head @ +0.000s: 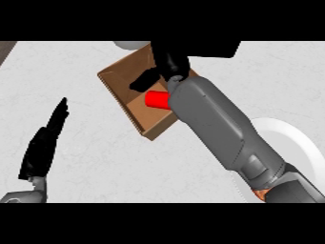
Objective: Pick the can from the plate and place it in the cardboard box
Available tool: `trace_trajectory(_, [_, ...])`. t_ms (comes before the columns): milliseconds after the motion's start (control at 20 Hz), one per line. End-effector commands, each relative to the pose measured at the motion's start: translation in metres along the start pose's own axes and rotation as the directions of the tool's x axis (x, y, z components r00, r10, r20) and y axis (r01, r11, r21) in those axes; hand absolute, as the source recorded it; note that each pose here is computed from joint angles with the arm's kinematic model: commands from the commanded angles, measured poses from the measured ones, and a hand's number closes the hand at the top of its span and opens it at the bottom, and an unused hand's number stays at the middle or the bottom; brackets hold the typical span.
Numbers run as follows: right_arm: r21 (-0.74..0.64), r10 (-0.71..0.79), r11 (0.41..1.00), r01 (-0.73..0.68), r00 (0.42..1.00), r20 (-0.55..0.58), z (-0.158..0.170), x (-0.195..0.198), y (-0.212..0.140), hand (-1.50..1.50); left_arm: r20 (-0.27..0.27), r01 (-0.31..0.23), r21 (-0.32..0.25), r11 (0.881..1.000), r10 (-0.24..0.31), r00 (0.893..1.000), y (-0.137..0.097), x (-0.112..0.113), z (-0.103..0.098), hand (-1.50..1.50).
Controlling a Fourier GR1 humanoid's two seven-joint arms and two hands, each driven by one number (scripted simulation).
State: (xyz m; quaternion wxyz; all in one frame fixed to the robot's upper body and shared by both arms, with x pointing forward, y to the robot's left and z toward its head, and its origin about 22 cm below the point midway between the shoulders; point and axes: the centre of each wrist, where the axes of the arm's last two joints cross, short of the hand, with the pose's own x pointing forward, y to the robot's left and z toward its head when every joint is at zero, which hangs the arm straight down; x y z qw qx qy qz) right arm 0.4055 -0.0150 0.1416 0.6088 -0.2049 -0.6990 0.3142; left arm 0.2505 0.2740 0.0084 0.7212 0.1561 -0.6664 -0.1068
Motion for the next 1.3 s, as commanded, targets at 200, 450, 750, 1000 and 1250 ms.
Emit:
trace_trajectory(200, [-0.228,-0.335,0.914,0.337,0.941,0.049,-0.015,-0.007,-0.031,-1.5,-0.01,-0.003,0.005,1.0,0.003,1.0,0.001,-0.008,0.005,0.0])
trace_trajectory(450, [-0.32,-0.487,0.813,0.487,0.869,0.086,-0.017,-0.034,-0.069,-1.5,-0.027,-0.007,0.035,0.999,0.008,1.0,0.017,-0.001,0.008,0.0])
trace_trajectory(750, [-0.457,-0.484,0.763,0.457,0.872,0.065,0.003,-0.106,-0.131,-1.5,-0.045,-0.004,0.063,0.998,0.007,0.999,0.018,-0.016,0.01,0.0])
trace_trajectory(1000, [-0.476,-0.531,0.711,0.517,0.839,0.118,0.028,-0.16,-0.192,-1.5,-0.029,0.006,0.062,0.998,-0.005,1.0,0.008,-0.007,0.011,0.0])
trace_trajectory(1250, [-0.406,-0.486,0.777,0.481,0.868,0.098,0.057,-0.191,-0.253,-1.5,-0.037,0.001,0.046,0.999,0.001,0.999,0.028,-0.004,0.005,0.0])
